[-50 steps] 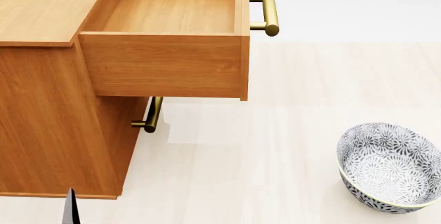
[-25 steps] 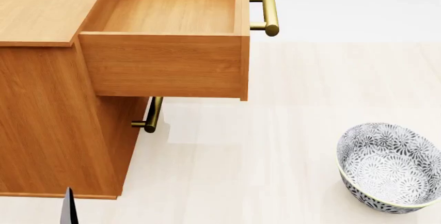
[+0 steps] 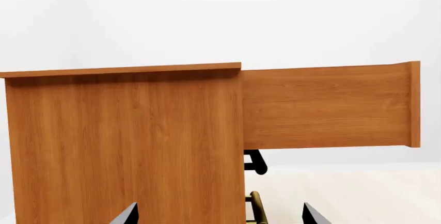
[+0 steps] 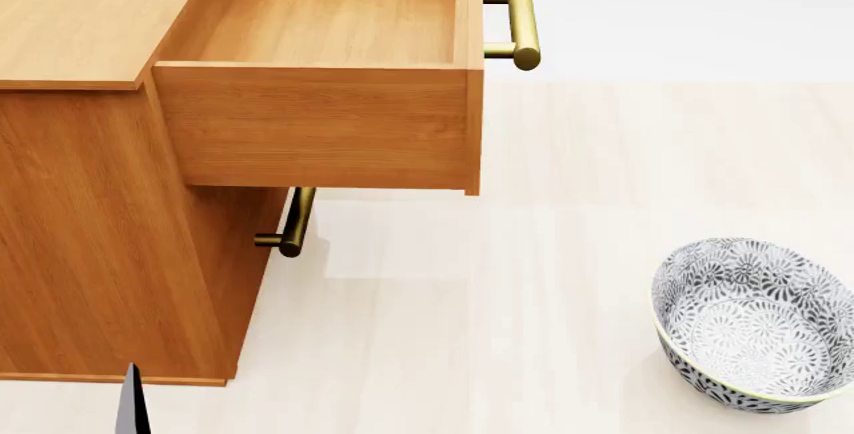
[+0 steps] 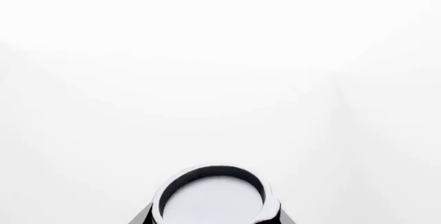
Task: Put the ketchup in the top drawer of the cabinet.
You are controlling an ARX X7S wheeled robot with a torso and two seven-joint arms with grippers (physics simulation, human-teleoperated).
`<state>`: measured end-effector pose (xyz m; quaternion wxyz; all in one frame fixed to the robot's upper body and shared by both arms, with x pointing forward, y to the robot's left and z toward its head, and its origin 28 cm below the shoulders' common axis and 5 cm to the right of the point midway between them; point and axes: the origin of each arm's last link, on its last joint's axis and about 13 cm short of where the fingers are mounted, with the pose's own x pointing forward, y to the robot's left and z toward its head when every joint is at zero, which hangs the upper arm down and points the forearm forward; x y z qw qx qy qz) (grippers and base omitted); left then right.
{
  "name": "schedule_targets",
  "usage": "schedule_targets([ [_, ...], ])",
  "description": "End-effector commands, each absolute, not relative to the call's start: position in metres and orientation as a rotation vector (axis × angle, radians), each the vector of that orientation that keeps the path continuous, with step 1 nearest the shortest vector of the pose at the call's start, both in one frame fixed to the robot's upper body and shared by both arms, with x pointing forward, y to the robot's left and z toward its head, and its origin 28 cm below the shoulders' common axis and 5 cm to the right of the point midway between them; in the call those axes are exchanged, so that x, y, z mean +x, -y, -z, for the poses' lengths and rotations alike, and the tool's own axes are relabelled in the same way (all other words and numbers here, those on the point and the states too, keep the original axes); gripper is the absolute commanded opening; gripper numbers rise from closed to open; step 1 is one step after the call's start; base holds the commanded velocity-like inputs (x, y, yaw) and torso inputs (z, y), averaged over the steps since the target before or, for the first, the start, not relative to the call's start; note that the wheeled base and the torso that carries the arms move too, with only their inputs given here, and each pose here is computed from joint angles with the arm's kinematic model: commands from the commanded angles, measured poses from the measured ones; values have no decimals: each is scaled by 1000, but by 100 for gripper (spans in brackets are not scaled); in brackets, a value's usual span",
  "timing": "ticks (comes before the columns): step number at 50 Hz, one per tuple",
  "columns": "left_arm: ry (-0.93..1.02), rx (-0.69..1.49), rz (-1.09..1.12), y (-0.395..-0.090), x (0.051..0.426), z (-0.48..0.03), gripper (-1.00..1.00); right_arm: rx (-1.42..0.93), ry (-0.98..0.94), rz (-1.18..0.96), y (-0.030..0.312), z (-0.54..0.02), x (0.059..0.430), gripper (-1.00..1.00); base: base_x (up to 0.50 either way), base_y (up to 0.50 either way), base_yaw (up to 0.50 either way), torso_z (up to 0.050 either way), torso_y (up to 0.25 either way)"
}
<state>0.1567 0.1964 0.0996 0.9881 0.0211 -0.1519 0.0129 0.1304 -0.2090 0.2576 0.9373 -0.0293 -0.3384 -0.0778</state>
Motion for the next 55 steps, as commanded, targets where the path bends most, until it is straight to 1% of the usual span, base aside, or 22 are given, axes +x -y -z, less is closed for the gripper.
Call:
schedule_targets([
  [1,305,42,-26,-196,157,-100,100,-40,772,74,195,-282,139,-100,0,0,0,0,0],
  [22,304,37,-28,-197,157,-100,100,2,846,-83,162,-344,168,-100,0,0,0,0,0],
  [38,304,31,-28,-197,157,-100,100,13,879,-216,127,-394,194,-100,0,0,0,0,1],
  [55,299,25,-27,-198,158,-99,100,6,880,-277,101,-446,227,-100,0,0,0,0,0],
])
